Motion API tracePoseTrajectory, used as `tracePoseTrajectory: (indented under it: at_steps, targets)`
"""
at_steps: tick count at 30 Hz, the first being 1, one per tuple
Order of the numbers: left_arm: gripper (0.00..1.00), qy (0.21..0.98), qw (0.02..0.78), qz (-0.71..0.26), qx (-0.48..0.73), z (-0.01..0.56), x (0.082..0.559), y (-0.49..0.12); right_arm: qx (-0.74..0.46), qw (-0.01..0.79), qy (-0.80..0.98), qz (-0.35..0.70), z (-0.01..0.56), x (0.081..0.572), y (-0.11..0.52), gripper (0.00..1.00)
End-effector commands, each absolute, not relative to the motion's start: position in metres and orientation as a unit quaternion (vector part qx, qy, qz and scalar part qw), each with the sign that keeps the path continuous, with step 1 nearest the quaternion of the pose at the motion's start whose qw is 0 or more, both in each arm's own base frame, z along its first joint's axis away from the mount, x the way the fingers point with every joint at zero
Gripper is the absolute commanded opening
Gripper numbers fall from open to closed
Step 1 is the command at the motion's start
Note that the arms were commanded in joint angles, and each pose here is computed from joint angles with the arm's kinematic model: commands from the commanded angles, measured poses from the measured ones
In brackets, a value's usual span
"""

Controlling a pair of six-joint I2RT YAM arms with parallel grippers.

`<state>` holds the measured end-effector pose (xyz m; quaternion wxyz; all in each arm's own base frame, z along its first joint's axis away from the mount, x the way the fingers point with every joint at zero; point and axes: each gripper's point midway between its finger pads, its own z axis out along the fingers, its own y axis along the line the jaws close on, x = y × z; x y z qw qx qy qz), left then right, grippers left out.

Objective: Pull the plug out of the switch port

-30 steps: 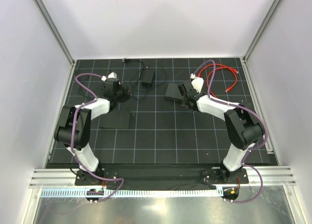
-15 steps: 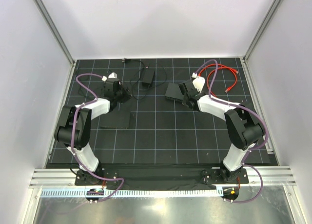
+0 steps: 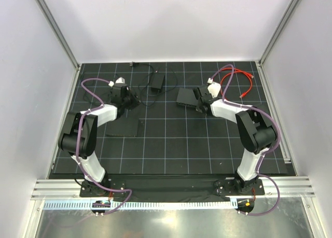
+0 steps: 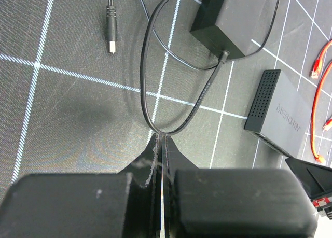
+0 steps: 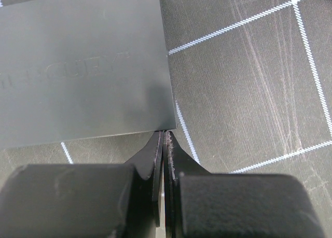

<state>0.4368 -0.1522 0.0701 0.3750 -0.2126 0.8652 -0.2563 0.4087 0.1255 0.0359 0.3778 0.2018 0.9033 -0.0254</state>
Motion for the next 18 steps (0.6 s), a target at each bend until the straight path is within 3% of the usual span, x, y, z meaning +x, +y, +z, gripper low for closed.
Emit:
tracePoseTrajectory:
  at_steps: [1,12,18]
  targets:
    - [0.01,0.848,0.399,-0.277,-0.21,0.089,0.452,-0.156,0.221,0.419,0.88,-0.009,0.06,0.438,0.129,0.01]
    - [0.01,0.848,0.398,-0.279,-0.209,0.088,0.452,-0.157,0.213,0.429,0.878,-0.009,0.056,0.468,0.118,0.01]
    - [0.01,0.844,0.403,-0.287,-0.206,0.093,0.449,-0.159,0.199,0.428,0.882,0.011,0.073,0.456,0.123,0.02]
